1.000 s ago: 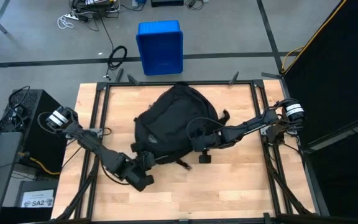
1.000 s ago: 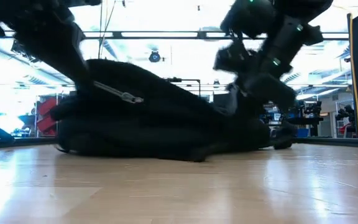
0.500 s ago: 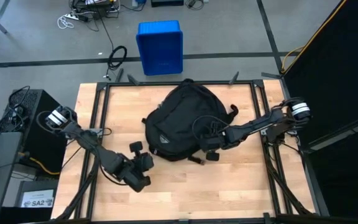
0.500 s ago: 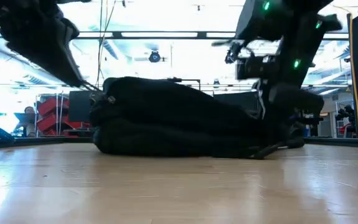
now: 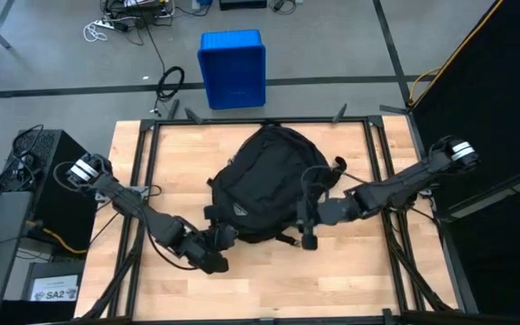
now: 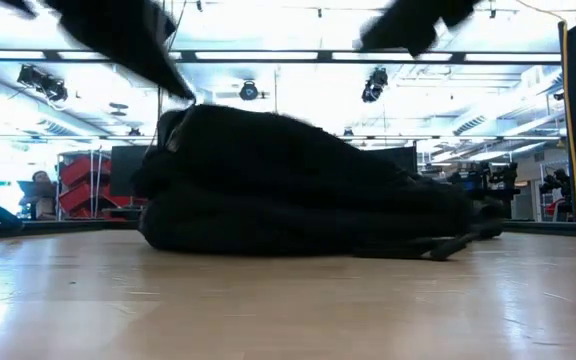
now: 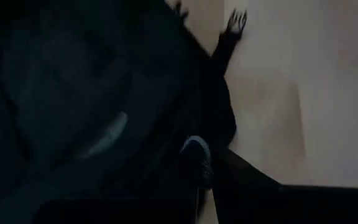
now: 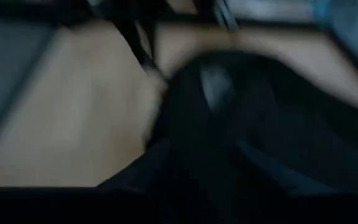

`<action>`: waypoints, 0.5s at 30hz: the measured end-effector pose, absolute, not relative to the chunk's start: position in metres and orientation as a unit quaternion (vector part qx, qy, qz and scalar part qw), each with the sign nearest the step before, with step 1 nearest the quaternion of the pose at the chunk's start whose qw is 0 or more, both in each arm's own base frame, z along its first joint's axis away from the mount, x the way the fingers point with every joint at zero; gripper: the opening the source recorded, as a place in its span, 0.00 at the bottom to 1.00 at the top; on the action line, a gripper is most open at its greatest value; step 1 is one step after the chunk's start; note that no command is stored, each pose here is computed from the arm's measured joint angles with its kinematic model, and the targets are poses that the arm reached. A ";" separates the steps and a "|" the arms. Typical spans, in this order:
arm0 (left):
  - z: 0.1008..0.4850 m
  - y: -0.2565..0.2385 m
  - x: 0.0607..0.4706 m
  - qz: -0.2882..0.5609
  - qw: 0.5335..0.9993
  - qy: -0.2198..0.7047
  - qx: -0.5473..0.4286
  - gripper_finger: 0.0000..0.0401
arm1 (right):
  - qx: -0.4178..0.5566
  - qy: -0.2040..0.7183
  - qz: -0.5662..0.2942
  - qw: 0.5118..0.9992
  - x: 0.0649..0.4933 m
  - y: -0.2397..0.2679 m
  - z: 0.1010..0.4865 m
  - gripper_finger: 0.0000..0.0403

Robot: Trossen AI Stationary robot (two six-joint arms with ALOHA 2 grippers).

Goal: Unpack backpack
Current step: Close the backpack

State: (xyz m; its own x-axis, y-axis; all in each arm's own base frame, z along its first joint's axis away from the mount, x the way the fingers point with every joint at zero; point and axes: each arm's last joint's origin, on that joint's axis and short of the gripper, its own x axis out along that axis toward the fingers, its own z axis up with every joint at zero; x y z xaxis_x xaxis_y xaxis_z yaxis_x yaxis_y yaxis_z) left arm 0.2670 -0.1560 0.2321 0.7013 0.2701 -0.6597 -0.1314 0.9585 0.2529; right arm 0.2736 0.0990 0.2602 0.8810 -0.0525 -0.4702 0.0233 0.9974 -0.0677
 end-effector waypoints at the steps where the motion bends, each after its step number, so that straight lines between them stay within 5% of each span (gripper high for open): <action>1: 0.238 -0.156 0.270 0.109 0.921 0.362 0.099 0.00 | -0.037 0.217 -0.005 0.975 0.277 0.105 0.263 0.37; 9: 0.305 -0.148 0.298 0.094 0.934 0.297 0.173 0.00 | -0.080 0.146 0.052 0.985 0.308 0.138 0.236 0.51; 15: 0.334 -0.133 0.309 0.103 0.935 0.275 0.201 0.00 | -0.106 0.153 -0.023 0.982 0.321 0.142 0.209 0.58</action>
